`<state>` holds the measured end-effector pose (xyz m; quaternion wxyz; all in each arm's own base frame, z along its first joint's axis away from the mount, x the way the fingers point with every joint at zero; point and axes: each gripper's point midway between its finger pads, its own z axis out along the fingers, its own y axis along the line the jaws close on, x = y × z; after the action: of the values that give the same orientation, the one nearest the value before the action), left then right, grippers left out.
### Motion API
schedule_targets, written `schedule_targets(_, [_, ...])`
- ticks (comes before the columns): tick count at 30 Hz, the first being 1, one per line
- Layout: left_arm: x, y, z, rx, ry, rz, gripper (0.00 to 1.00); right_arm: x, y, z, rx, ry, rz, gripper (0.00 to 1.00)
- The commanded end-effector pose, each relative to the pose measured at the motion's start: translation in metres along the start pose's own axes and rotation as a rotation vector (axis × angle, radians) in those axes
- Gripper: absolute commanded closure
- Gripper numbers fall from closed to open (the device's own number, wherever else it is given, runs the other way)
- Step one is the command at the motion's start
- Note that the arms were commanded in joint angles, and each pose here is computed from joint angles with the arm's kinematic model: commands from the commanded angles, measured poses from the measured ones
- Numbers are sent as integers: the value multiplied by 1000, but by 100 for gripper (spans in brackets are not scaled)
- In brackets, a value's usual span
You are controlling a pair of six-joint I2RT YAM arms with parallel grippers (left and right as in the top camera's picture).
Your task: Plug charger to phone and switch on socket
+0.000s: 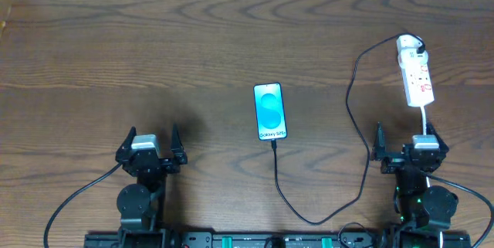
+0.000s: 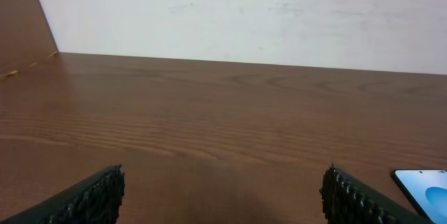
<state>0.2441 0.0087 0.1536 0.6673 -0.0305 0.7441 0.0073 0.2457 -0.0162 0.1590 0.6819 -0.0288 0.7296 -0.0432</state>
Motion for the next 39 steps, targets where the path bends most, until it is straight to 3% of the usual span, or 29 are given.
schedule_targets(1, [18, 2, 1, -10, 49, 16, 10, 0, 1, 0, -3, 0, -50, 1])
schedule_targets(39, [18, 2, 1, -10, 49, 16, 10, -1, 17, 0, -58, -8, -119, 1])
